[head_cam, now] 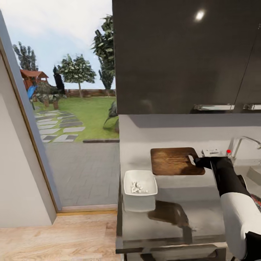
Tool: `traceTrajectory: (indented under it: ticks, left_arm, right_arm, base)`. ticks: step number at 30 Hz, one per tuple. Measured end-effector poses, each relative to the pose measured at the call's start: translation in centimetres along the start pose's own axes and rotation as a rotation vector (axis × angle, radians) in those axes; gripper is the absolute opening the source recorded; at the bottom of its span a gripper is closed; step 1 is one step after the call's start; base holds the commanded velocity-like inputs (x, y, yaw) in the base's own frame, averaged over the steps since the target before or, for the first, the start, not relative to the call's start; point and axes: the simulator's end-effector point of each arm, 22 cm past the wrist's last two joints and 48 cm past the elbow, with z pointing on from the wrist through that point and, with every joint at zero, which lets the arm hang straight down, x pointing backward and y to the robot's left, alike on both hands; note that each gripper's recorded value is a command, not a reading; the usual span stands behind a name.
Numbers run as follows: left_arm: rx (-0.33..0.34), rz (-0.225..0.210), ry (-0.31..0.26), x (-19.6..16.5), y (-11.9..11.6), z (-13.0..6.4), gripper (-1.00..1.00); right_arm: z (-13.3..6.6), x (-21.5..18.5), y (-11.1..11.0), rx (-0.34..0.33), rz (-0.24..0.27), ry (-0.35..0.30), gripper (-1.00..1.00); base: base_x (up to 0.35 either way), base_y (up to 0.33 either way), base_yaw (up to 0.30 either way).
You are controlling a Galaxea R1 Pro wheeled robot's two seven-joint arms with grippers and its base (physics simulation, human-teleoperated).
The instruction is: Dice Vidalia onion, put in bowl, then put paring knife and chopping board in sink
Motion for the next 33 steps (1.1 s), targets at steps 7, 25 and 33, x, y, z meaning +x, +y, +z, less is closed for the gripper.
traceTrajectory:
  ticks: [7, 25, 33]
  left_arm:
    - [-0.025, 0.01, -0.03, -0.6, 1.9, 0.1, 1.0]
    - [-0.008, 0.025, 0.039, 1.6, 2.0, -0.4, 1.0]
    - [0.017, 0.075, 0.571, 13.2, 1.7, -4.4, 1.0]
  right_arm:
    - [0.3, 0.9, 2.3, -0.037, -0.041, 0.017, -1.0]
    - [0.6, 1.0, 7.0, -0.161, -0.044, -0.005, -1.0]
    - [0.6, 1.1, 6.1, -0.147, -0.044, -0.002, -1.0]
  base:
    - [-0.033, -0.034, 0.0]
    - [-0.021, 0.0, 0.0]
    - [0.0, 0.0, 0.0]
